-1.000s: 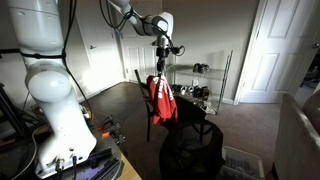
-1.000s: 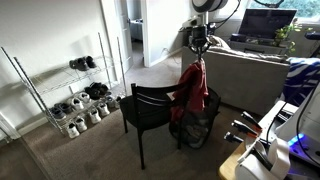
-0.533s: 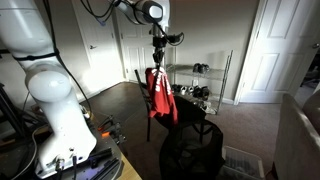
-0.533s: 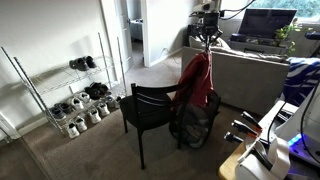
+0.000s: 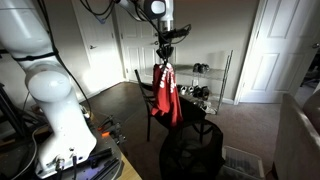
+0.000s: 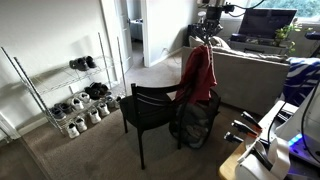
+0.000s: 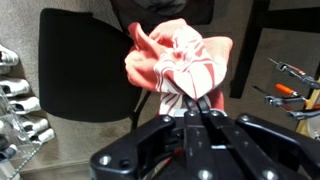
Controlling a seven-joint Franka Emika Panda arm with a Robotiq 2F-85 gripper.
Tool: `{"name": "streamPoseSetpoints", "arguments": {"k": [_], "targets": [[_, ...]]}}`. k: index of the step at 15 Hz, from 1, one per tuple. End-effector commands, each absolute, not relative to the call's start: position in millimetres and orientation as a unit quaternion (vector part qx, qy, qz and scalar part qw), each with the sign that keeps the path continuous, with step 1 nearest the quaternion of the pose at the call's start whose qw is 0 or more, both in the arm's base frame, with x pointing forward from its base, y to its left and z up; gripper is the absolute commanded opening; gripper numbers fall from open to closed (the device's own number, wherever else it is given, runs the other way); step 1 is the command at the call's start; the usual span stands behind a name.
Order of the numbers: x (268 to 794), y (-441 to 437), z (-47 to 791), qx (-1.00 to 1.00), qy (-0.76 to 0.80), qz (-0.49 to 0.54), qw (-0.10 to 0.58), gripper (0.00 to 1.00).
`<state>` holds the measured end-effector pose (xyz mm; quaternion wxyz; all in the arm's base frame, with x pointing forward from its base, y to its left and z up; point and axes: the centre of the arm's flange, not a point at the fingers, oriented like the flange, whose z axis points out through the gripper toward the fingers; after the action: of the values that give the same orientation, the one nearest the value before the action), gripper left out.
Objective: Put the red shirt in the laundry basket
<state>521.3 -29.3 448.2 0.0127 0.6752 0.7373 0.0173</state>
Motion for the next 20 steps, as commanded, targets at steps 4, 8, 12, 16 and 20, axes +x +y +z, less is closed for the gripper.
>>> {"name": "streamPoseSetpoints", "arguments": {"k": [4, 8, 12, 16, 20], "targets": [[559.4, -70.0, 432.9, 0.792, 0.608, -0.014, 0.058, 0.01], [567.3, -107.6, 430.3, 0.848, 0.526, -0.025, 0.059, 0.01], [571.4, -123.2, 433.5, 0.872, 0.486, -0.02, 0.057, 0.01], [563.9, -125.2, 448.9, 0.883, 0.465, -0.004, 0.069, 0.01], [569.8, -128.0, 448.2, 0.89, 0.451, -0.003, 0.066, 0.01]]}}
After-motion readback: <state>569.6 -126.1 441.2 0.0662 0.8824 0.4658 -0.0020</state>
